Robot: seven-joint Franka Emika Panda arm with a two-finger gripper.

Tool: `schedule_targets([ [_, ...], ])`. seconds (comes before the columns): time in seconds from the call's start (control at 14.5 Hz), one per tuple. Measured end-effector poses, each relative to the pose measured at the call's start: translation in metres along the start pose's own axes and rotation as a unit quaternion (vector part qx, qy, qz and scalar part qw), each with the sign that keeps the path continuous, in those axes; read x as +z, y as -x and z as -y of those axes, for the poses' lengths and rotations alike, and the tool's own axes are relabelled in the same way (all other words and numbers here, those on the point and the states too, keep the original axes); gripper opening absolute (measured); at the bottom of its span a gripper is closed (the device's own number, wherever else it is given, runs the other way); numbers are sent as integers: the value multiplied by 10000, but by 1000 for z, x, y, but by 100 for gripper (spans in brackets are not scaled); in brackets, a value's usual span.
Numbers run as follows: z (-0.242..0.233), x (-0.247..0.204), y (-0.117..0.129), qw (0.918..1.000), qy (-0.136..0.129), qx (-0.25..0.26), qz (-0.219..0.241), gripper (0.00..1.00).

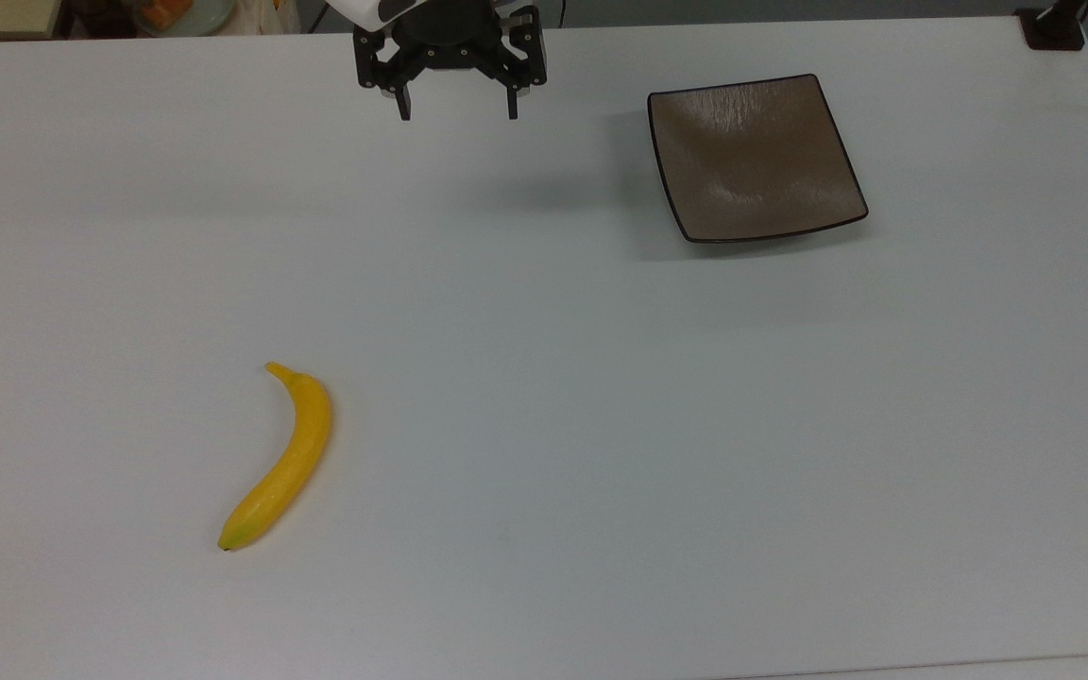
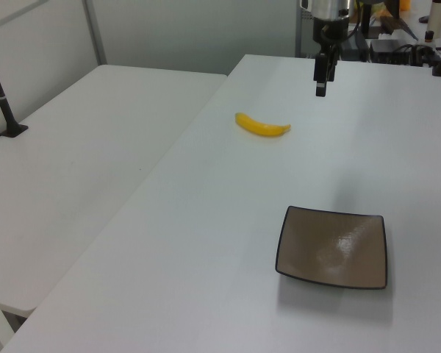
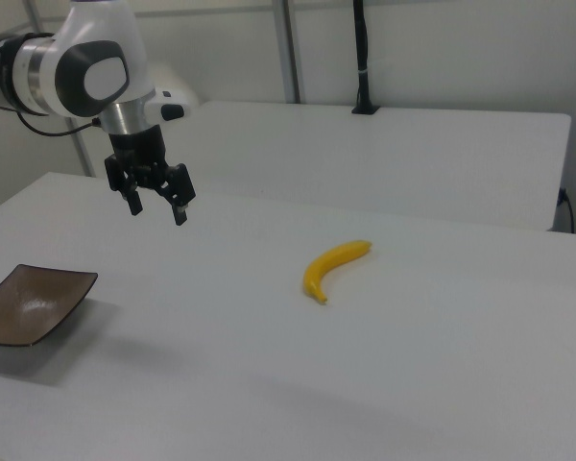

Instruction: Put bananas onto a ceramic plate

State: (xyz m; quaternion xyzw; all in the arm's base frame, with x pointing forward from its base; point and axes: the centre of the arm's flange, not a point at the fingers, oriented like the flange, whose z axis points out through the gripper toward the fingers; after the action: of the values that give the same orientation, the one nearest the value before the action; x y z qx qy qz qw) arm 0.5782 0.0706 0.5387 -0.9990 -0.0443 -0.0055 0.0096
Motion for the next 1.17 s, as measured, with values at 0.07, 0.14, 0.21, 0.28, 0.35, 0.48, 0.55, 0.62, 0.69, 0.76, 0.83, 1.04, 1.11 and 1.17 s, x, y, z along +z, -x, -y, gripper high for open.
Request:
schedule_targets([
  [0.07,0,2,0,10000,1,-2,16,100],
  [0.14,0,2,0,10000,1,-2,18,100],
  [0.21,0,2,0,10000,1,-2,21,100],
  [0.28,0,3,1,10000,1,-2,30,100],
  [0.35,0,5,0,10000,1,-5,32,100],
  [0.48,3,9,-2,10000,-1,-25,22,100],
  [0.55,4,12,-3,10000,-3,-37,9,100],
  [0.62,4,13,-4,10000,-4,-38,-18,100],
  [0.69,4,13,-7,9999,-8,-37,-130,100],
  [0.76,4,12,-11,9995,-14,-37,-299,100],
  [0.83,4,12,-14,9992,-18,-37,-410,100],
  [1.04,4,20,-20,9989,-24,-35,-458,100],
  [1.11,4,24,-22,9989,-27,-33,-469,100],
  [1.17,4,28,-27,9986,-29,-29,-533,100],
])
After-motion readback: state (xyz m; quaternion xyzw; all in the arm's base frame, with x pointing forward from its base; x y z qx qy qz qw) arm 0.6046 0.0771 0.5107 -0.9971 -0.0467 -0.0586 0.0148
